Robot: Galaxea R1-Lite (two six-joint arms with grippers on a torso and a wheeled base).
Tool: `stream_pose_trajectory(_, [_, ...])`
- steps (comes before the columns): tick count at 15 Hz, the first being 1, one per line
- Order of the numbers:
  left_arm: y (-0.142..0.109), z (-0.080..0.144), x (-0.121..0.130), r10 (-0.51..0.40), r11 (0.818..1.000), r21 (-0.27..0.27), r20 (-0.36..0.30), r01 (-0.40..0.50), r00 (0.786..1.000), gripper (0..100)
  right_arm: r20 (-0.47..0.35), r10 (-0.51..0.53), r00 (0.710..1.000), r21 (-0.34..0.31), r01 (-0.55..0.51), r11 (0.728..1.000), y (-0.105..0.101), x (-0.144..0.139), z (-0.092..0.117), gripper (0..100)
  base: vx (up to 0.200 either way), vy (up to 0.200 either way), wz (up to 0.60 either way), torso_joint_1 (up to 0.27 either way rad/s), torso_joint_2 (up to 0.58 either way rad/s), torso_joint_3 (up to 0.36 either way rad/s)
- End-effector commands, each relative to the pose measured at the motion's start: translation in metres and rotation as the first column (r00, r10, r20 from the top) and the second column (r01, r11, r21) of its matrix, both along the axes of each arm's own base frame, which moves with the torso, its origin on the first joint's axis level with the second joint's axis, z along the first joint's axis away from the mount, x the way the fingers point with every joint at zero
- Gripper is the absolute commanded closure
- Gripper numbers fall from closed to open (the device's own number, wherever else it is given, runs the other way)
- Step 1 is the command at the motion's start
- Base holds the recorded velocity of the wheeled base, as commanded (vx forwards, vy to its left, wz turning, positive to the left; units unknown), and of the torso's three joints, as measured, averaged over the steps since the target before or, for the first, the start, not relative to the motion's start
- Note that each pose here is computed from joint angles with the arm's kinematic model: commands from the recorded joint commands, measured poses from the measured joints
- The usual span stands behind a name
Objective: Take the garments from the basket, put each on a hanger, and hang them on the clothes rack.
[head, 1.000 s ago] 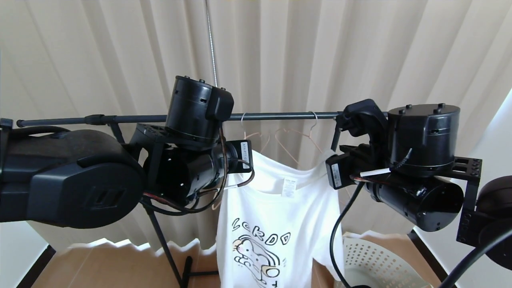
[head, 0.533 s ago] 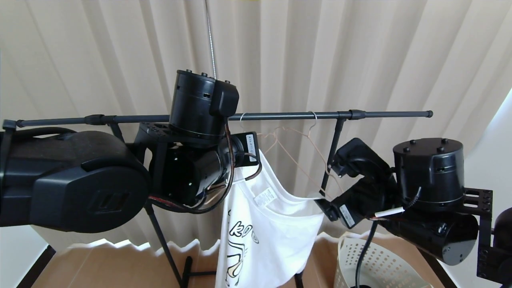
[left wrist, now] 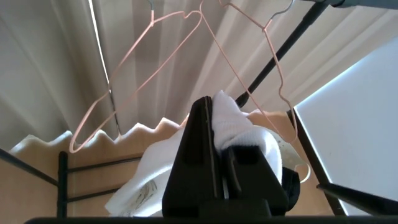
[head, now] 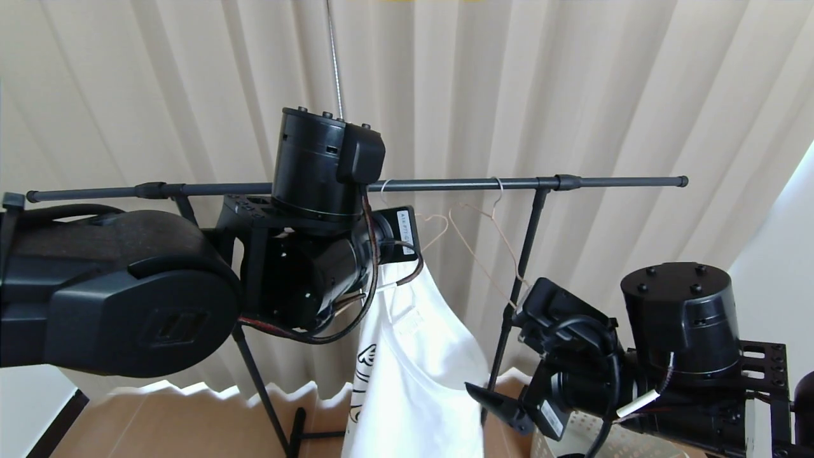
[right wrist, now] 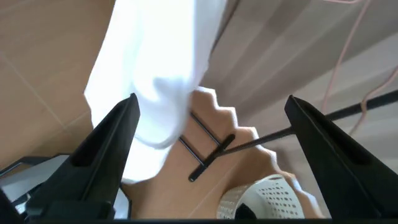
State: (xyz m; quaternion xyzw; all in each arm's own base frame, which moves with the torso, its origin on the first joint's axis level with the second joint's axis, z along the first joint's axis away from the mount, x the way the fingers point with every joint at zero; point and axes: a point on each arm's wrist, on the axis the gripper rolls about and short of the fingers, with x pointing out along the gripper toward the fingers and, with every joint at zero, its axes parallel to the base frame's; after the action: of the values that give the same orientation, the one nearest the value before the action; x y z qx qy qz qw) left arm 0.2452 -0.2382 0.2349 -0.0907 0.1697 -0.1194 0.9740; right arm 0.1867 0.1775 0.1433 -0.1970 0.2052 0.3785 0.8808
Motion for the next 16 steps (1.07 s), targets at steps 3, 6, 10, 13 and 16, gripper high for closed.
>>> stream_pose_trajectory(3, [-0.003, -0.002, -0.002, 0.005, 1.0, 0.009, 0.001, -0.005, 1.0, 100, -0.024, 0.062, 0.998, 0.038, -0.061, 0.997, 0.007, -0.003, 0.0, 0, 0.0, 0.0, 0.0, 0.0, 0.0, 0.0])
stream_pose_trajectory(6, [-0.007, -0.006, -0.009, -0.019, 1.0, 0.023, -0.009, 0.019, 1.0, 100, -0.068, -0.003, 0.998, 0.218, 0.017, 0.976, 0.03, 0.004, 0.007, 0, 0.0, 0.0, 0.0, 0.0, 0.0, 0.0])
stream_pose_trajectory(10, [-0.005, -0.009, -0.018, -0.039, 0.998, 0.042, -0.017, 0.039, 0.999, 100, -0.038, -0.076, 0.996, 0.315, 0.085, 0.945, 0.029, 0.018, 0.001, 0, 0.0, 0.0, 0.0, 0.0, 0.0, 0.0])
stream_pose_trajectory(13, [0.002, -0.009, -0.024, -0.072, 0.995, 0.072, 0.018, 0.07, 0.997, 100, -0.024, -0.016, 1.0, 0.293, 0.022, 0.956, 0.019, 0.019, -0.004, 0, 0.0, 0.0, 0.0, 0.0, 0.0, 0.0])
stream_pose_trajectory(16, [0.021, -0.015, -0.033, -0.218, 0.968, 0.166, 0.175, 0.19, 0.96, 100, 0.029, 0.023, 0.999, 0.315, -0.031, 0.949, 0.01, 0.022, -0.004, 0, 0.0, 0.0, 0.0, 0.0, 0.0, 0.0])
